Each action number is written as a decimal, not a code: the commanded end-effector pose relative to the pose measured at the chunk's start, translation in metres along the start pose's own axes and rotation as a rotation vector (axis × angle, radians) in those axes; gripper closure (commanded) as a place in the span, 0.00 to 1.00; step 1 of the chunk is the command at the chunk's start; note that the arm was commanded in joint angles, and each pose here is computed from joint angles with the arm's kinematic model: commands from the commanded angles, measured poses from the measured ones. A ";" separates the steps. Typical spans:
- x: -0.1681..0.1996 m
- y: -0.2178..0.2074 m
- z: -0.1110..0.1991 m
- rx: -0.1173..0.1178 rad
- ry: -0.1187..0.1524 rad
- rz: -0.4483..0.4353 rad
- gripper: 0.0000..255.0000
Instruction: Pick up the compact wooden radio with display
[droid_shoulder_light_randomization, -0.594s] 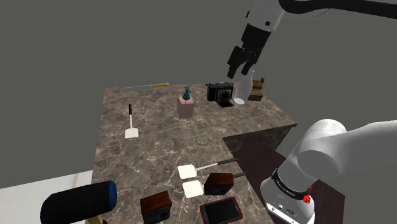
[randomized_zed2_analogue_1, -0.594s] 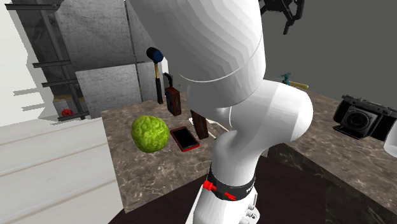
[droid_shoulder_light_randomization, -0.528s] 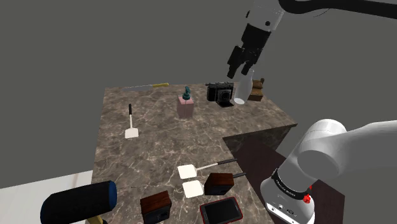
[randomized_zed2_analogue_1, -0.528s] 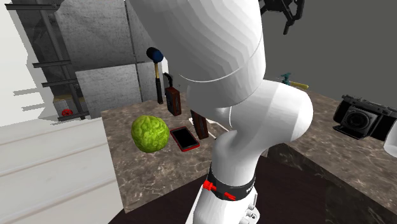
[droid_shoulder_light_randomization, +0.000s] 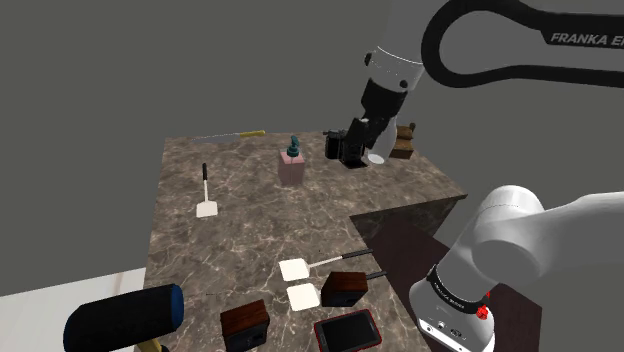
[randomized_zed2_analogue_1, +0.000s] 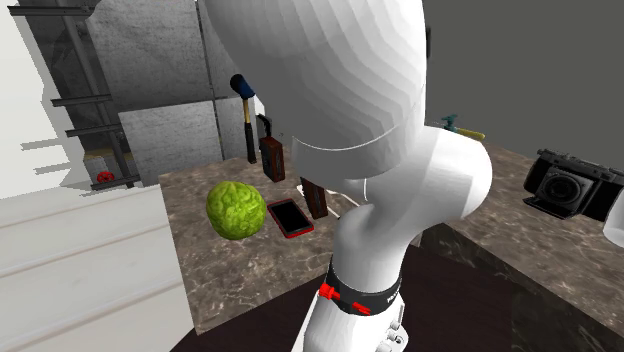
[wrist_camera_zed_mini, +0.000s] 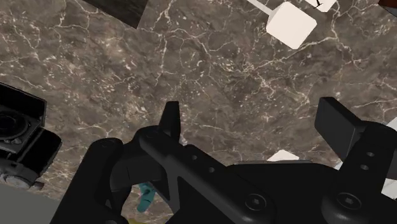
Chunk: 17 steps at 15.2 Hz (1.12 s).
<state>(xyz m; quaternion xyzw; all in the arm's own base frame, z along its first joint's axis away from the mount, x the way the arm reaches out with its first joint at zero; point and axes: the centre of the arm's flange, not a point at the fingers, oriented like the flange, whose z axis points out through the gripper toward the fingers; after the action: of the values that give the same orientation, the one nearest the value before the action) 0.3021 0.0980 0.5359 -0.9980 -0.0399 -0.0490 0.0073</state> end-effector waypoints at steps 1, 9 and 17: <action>-0.006 -0.023 0.018 -0.016 -0.001 -0.043 0.00; -0.046 -0.097 0.093 -0.080 -0.005 -0.215 0.00; -0.097 -0.159 0.171 -0.144 -0.010 -0.387 0.00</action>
<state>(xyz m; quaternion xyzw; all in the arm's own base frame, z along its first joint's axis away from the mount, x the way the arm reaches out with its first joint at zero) 0.2152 0.2453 0.3677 -0.9727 -0.2163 -0.0467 -0.0697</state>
